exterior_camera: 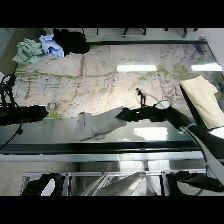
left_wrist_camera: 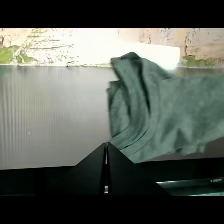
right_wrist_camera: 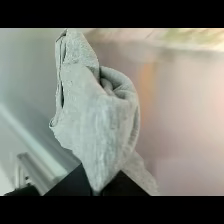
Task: Fold the shirts.
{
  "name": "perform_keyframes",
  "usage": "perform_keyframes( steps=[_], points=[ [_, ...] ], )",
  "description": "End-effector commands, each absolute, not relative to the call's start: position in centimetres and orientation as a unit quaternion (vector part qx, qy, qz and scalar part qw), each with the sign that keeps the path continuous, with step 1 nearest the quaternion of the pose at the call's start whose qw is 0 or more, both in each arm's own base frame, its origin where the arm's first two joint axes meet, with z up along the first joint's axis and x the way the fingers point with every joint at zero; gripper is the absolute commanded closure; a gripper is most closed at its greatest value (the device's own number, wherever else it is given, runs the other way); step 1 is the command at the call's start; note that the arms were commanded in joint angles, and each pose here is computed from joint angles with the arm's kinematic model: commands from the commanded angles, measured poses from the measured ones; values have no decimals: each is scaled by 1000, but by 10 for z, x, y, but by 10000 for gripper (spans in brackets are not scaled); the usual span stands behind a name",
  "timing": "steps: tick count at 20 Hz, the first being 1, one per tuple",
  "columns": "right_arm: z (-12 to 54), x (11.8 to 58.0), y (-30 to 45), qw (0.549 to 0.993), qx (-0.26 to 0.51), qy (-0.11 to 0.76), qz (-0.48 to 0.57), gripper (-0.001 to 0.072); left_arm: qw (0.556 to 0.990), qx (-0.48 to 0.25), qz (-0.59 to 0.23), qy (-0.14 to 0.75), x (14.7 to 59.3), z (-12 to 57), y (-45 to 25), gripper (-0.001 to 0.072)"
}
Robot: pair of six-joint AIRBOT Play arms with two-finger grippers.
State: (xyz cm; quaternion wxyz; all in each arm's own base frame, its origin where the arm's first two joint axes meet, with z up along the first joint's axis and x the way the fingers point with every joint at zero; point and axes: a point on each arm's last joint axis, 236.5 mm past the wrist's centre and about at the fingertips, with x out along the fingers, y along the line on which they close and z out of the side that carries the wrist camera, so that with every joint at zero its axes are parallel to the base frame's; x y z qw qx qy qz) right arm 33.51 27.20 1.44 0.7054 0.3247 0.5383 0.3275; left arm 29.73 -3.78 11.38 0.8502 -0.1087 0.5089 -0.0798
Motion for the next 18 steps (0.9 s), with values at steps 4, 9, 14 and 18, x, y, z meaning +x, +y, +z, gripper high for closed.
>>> perform_keyframes(
  steps=[4,9,14,18],
  points=[
    [139,338,150,839,309,381,234,699,853,-107,-79,505,299,114,-37,694],
    [206,351,109,889,298,279,208,700,855,-110,-80,500,302,116,-38,694],
    [236,410,56,913,273,249,172,700,854,-110,-81,502,301,116,-38,694],
    [261,467,27,922,246,241,177,699,855,-110,-80,501,301,116,-38,694]
  ],
)
